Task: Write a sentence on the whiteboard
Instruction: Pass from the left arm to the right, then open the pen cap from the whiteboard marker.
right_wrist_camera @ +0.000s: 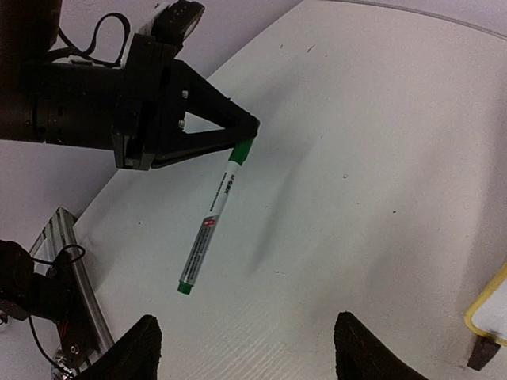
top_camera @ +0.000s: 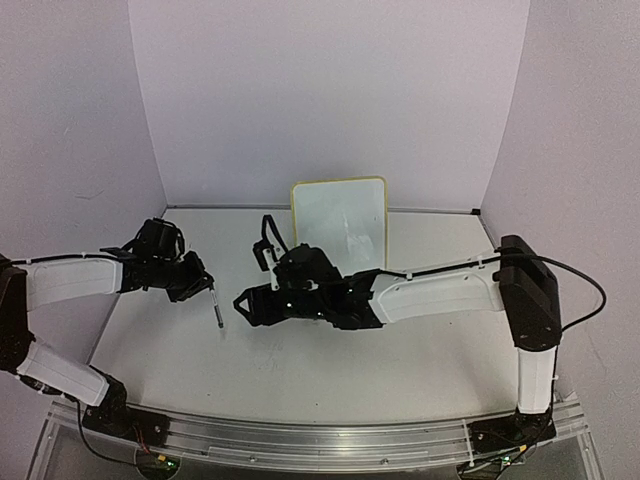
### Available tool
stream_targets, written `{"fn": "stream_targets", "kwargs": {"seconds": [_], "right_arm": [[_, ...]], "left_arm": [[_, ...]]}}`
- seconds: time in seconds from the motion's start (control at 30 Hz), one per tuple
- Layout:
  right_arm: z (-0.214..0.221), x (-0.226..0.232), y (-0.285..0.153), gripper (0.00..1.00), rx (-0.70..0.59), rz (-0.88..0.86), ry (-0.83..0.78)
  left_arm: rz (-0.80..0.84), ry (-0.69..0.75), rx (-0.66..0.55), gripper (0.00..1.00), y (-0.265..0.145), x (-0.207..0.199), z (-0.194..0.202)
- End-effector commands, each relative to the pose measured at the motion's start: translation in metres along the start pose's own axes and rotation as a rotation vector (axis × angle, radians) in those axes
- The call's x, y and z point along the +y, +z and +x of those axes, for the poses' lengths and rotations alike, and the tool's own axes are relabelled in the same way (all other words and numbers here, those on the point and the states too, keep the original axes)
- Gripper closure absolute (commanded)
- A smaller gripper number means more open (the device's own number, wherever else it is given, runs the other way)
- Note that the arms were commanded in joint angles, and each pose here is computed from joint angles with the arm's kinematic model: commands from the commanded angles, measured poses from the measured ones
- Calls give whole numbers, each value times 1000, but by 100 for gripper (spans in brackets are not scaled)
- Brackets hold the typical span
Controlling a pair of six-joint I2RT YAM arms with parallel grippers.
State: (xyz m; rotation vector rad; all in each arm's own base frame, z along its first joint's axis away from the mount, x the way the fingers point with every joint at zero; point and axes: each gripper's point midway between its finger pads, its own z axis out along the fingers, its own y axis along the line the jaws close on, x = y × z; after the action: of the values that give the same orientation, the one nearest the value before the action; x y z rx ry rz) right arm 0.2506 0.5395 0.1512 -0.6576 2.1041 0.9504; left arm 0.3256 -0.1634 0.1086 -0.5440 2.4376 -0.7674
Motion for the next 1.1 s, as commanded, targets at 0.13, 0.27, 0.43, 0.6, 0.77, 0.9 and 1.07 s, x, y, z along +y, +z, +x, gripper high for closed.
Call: {"fn": "stream_targets", "kwargs": {"seconds": [0.13, 0.27, 0.43, 0.6, 0.77, 0.9, 1.07], "right_arm": [[14, 23, 42, 30, 113, -102, 93], [24, 29, 57, 34, 155, -140, 115], [30, 31, 64, 56, 178, -156, 136], [25, 26, 61, 99, 159, -127, 147], [24, 12, 50, 100, 126, -60, 145], [19, 10, 43, 100, 97, -51, 136], [16, 13, 41, 100, 85, -68, 136]], "left_arm": [[115, -49, -24, 100, -17, -34, 11], [128, -47, -18, 100, -21, -37, 20], [123, -39, -2, 100, -22, -35, 26], [135, 11, 14, 96, -22, -40, 28], [179, 93, -21, 55, -37, -53, 20], [176, 108, -7, 36, -39, -53, 23], [191, 119, 36, 37, -32, -57, 29]]}}
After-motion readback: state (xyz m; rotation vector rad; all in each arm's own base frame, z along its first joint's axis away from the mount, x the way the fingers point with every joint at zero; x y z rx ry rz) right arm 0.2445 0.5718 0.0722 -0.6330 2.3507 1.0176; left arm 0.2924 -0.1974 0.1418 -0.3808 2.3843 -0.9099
